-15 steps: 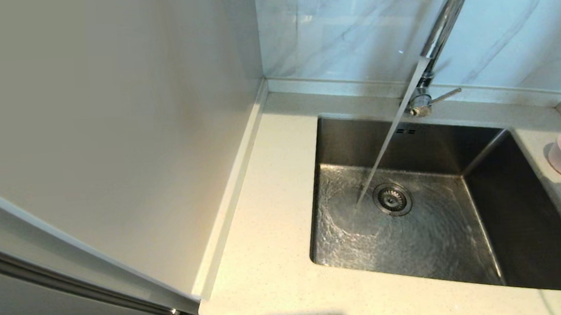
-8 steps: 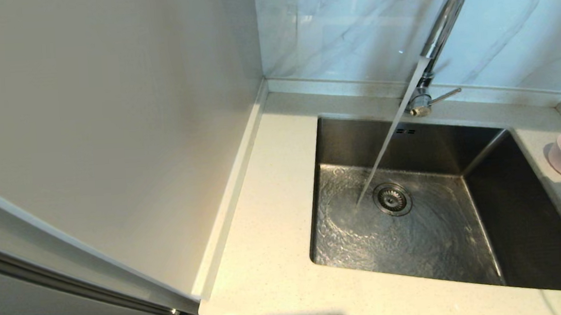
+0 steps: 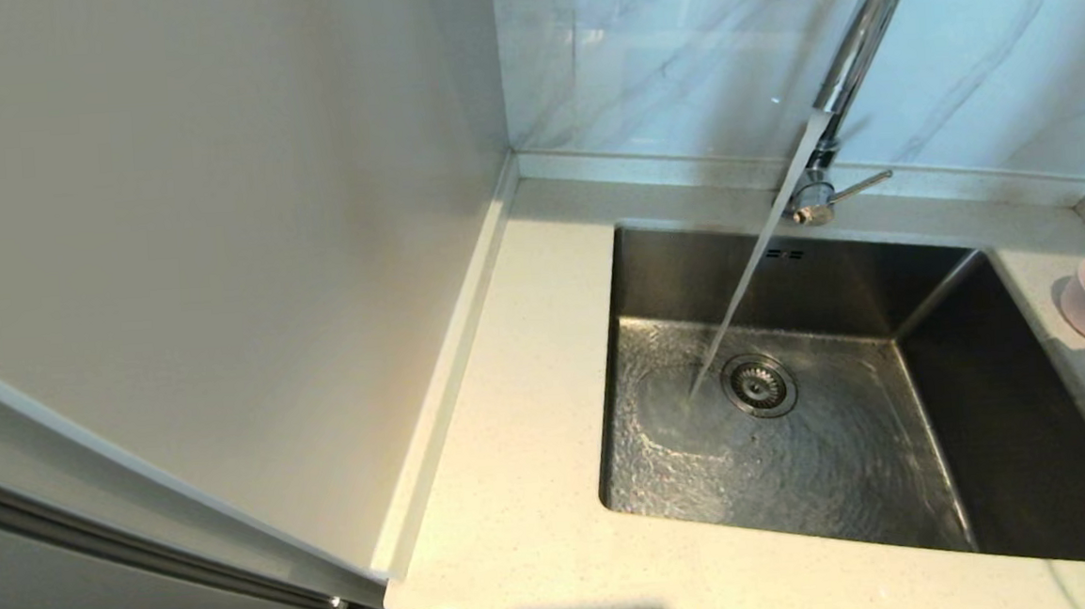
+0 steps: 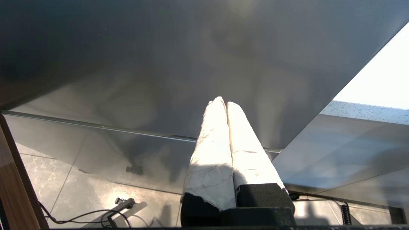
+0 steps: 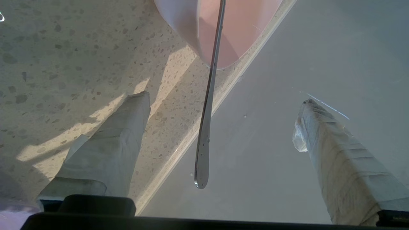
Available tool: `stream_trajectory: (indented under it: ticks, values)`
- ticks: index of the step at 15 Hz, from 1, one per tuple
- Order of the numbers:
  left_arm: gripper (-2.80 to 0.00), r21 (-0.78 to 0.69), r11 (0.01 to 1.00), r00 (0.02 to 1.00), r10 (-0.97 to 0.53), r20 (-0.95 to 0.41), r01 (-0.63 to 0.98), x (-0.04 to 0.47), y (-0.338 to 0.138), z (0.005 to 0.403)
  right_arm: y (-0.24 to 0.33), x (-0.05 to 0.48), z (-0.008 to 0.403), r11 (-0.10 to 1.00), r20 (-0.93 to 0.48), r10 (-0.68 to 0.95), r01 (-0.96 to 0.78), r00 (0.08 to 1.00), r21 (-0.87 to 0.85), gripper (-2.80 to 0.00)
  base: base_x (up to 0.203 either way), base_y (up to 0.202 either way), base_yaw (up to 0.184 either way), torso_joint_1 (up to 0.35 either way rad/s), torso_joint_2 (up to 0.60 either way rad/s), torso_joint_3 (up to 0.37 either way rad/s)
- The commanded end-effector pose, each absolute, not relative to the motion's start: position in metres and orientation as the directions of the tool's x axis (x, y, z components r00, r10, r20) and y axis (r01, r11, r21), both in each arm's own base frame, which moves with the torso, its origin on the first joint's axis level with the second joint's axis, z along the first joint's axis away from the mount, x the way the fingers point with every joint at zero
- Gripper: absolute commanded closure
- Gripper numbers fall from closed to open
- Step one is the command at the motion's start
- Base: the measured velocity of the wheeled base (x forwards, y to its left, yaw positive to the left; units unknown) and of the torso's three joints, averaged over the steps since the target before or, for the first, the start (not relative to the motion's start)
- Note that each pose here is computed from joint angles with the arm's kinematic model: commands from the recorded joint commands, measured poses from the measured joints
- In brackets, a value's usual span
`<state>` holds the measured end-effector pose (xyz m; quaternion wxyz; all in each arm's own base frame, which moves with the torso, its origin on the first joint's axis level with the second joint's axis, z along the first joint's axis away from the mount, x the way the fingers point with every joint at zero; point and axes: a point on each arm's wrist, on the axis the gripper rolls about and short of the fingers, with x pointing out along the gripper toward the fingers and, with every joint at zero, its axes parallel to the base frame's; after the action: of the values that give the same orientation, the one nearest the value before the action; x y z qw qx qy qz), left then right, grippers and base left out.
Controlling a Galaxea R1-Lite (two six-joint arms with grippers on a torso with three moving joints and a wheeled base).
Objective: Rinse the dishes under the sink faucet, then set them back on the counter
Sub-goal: Pick up the spoon
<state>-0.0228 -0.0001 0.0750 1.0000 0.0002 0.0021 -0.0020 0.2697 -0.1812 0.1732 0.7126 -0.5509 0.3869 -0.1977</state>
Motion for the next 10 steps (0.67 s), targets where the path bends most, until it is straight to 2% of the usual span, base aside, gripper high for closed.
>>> stream_trajectory:
  ticks: [1, 10]
  values:
    - [0.0, 0.0, 1.0, 1.0, -0.003, -0.005, 0.003, -0.0228, -0.0001, 0.075, -0.1815, 0.27, 0.1732, 0.308, -0.331, -0.71, -0.148, 0.621, -0.94, -2.8, 0.0, 0.0, 0.0, 0.0, 0.0, 0.0]
    - [0.0, 0.0, 1.0, 1.0, -0.004, -0.005, 0.004, -0.0228, -0.0001, 0.075, -0.1827, 0.2704, 0.1756, 0.303, -0.323, -0.723, -0.139, 0.611, -0.943, -2.8, 0.0, 0.0, 0.0, 0.0, 0.0, 0.0]
